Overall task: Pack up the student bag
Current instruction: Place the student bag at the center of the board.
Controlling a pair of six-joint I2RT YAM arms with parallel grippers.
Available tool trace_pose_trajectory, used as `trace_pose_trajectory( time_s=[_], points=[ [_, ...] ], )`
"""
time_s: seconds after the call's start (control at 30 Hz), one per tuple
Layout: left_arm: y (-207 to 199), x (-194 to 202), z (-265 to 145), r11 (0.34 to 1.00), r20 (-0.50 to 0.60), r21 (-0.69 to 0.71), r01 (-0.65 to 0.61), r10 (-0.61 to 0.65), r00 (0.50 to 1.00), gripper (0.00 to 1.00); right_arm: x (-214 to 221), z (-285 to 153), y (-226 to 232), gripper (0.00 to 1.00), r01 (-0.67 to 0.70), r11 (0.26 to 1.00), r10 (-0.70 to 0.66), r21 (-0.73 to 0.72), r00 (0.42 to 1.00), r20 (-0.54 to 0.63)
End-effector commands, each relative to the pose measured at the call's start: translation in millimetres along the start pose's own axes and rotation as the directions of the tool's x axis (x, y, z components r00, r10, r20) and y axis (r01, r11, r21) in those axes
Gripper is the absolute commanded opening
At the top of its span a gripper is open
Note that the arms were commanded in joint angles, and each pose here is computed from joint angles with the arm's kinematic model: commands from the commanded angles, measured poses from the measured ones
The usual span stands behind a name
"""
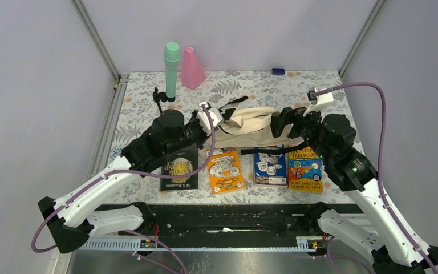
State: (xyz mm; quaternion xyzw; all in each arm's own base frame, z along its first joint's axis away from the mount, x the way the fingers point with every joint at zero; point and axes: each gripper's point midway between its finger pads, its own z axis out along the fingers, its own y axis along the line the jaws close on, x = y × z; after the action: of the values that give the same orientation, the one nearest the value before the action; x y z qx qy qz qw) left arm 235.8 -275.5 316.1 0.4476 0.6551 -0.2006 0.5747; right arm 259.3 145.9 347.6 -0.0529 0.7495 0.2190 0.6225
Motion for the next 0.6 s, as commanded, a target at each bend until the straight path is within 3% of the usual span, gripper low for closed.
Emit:
trace_pose_trajectory(
  time_s=[0.0, 0.13, 0.37, 0.57],
  points=[
    [0, -25, -5, 0.999, 0.090, 0.008, -0.048, 0.047, 0.995, 0.00, -52, -23, 57, 1.00, 0.190, 0.938, -0.165, -0.289, 0.980, 0.108],
    [-11, -22, -7, 0.998, 0.100, 0.061, -0.034, 0.028, 0.995, 0.00, -59, -31, 70, 1.00, 0.304, 0.880, -0.275, -0.365, 0.953, 0.131],
    [-27, -29, -12, 0.983, 0.118, 0.182, 0.008, -0.030, 0.993, 0.00, -71, -47, 110, 1.00, 0.326, 0.761, -0.282, -0.561, 0.945, 0.166],
    [-21, -40, -14, 0.980, 0.108, 0.182, 0.082, -0.103, 0.989, 0.00, -48, -40, 132, 1.00, 0.231, 0.680, -0.300, -0.696, 0.954, 0.023]
  ],
)
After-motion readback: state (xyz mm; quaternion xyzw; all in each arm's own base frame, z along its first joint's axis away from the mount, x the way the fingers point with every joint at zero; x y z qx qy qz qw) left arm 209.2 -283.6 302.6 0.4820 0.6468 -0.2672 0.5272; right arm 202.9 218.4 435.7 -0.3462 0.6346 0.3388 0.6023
